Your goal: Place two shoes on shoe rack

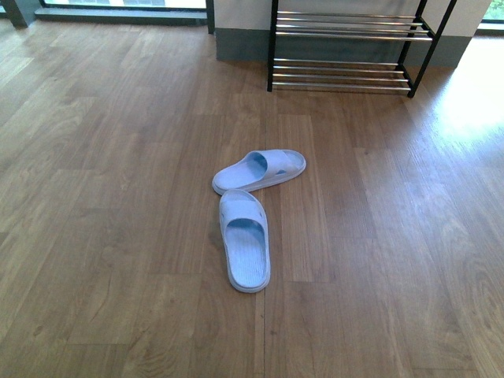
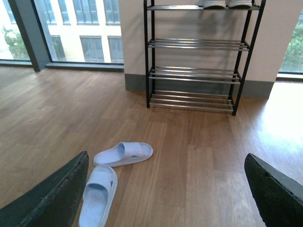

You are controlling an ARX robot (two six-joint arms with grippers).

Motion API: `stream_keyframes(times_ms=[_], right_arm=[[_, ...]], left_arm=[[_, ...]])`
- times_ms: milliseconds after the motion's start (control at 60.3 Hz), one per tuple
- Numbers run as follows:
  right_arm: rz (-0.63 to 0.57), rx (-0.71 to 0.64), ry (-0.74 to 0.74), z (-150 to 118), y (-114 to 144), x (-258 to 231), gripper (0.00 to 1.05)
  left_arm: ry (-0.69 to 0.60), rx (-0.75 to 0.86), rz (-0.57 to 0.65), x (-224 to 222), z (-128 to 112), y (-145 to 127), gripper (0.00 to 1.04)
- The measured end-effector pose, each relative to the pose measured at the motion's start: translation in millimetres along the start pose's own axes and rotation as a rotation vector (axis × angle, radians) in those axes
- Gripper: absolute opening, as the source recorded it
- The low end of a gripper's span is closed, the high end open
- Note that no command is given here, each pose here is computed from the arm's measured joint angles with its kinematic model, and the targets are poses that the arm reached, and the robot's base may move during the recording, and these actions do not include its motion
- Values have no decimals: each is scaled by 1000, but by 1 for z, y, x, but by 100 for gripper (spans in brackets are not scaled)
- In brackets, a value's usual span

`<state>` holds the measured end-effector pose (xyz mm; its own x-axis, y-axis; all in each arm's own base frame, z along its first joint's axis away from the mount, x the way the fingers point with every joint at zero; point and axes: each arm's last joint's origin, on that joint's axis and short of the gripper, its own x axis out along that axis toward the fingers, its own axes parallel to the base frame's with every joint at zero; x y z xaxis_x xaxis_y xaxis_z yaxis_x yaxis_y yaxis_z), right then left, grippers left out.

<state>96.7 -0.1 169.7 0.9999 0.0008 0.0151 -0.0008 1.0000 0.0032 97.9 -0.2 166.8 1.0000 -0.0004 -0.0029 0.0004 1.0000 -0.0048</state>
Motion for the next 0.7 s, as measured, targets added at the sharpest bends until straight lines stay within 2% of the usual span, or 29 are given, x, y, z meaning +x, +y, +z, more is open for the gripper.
stream_keyframes(times_ms=[697], right_arm=[[-5,0,0,0,0,0,95]], left_arm=[[0,0,-3,0,0,0,95]])
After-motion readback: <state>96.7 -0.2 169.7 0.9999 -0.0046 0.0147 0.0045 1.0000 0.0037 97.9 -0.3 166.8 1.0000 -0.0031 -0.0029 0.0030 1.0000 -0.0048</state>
